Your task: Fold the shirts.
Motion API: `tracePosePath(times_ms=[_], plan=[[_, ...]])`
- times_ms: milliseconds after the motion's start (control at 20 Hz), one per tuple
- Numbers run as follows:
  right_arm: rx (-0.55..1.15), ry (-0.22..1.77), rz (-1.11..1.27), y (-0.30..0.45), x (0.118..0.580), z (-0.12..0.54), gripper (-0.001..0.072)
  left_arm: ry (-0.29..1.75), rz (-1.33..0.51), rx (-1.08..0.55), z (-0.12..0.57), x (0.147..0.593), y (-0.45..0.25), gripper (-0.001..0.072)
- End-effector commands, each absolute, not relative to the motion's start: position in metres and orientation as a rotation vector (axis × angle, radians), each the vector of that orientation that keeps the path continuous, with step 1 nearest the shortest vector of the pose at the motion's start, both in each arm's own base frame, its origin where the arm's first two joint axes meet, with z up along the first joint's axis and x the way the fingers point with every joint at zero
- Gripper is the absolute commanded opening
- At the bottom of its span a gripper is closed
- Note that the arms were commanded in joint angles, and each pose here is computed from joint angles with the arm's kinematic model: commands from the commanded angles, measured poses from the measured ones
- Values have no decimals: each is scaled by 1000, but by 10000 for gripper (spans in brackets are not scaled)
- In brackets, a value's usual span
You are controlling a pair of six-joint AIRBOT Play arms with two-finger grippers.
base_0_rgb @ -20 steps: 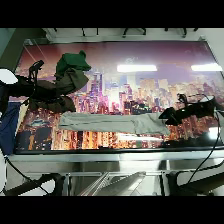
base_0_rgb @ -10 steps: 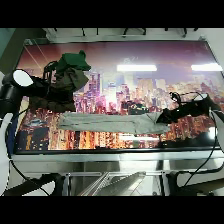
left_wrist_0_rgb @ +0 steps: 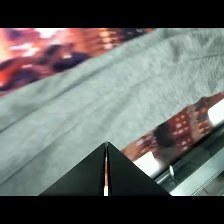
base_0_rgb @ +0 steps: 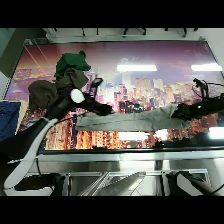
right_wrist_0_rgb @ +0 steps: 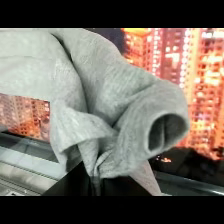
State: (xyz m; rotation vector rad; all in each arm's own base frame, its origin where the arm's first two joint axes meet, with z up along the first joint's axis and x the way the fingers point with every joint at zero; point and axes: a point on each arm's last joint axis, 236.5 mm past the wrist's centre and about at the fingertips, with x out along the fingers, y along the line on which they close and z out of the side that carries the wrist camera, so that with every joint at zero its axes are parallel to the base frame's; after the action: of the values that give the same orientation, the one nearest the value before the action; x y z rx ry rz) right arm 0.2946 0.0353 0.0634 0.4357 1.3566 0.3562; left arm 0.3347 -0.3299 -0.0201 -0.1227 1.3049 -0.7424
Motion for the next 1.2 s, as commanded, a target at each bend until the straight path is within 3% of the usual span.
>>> tracePosePath(times_ms=[0,350,700,900,1150], plan=[[491,1271,385,53,290,102,19,1334,-827,-74,-55,315,-401,19],[547,1219,458,70,295,127,19,1360,-827,-124,-87,327,-470,19],[520,1141,474,70,307,155,19,1404,-858,-148,-82,325,-487,19],[529,1175,494,80,314,147,20,1384,-983,52,-37,317,-448,19],[505,1195,580,145,334,130,19,1399,-780,208,19,338,-298,19]])
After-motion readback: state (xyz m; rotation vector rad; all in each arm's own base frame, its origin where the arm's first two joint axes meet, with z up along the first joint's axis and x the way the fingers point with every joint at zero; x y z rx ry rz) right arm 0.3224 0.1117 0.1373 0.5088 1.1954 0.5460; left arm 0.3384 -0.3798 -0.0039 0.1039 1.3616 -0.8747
